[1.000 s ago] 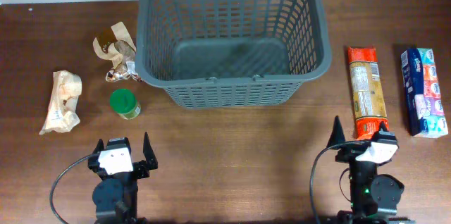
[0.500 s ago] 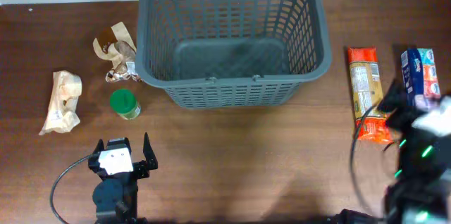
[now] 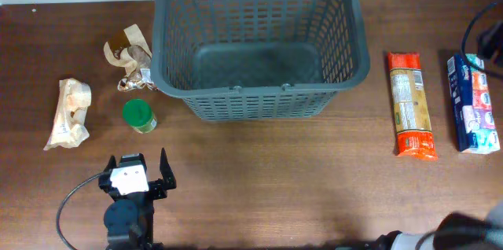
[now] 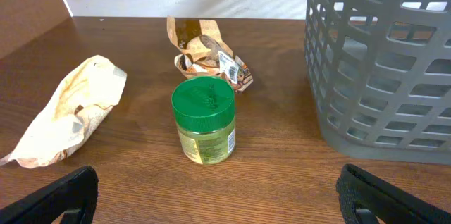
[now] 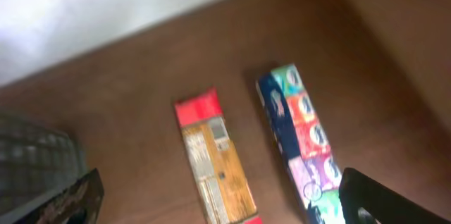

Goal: Pack container
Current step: 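Move the right gripper over the orange-and-tan snack package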

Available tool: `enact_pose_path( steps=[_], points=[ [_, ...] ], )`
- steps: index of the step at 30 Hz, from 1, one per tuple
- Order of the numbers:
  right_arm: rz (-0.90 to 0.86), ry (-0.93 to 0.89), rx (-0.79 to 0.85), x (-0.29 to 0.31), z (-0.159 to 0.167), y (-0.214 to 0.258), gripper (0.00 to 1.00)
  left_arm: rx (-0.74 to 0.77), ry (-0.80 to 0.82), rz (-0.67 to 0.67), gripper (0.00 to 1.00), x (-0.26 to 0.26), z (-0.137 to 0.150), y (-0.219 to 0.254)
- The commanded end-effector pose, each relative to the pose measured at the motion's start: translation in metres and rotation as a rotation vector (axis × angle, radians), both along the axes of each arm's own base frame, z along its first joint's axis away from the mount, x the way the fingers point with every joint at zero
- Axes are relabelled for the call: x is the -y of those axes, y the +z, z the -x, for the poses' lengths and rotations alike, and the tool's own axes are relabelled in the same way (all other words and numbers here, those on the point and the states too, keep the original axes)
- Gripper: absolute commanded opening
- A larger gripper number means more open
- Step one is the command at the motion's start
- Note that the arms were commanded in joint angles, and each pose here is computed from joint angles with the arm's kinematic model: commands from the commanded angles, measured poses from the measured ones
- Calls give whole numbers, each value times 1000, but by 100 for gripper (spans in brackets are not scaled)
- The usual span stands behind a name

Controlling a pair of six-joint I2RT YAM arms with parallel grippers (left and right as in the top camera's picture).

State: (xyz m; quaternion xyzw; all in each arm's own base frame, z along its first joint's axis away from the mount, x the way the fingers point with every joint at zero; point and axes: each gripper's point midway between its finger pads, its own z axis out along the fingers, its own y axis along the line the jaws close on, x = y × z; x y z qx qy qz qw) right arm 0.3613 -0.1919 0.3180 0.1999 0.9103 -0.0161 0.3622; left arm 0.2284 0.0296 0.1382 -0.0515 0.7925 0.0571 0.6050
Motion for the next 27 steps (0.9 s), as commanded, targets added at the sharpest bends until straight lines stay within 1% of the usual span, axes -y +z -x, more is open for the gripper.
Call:
enact_pose_path(
  steps=[1,3,7,12,15,23,27],
  points=[
    [-15,-28,-94,12,5,-22,99,0,-16,-13,99,2,0,-1],
    [-8,-41,-142,18,7,-33,99,0,-16,-13,99,2,0,-1],
    [36,131,-169,9,0,-43,99,0,-16,-13,99,2,0,-1],
    [67,266,-202,3,-3,-54,99,0,-16,-13,99,2,0,-1],
    [44,355,-226,-4,-7,-70,99,0,-16,-13,99,2,0,-1],
    [-68,490,-387,-29,-25,-144,98,0,-16,-13,99,2,0,-1],
    [-99,536,-439,-43,-37,-172,99,0,-16,-13,99,2,0,-1]
  ],
)
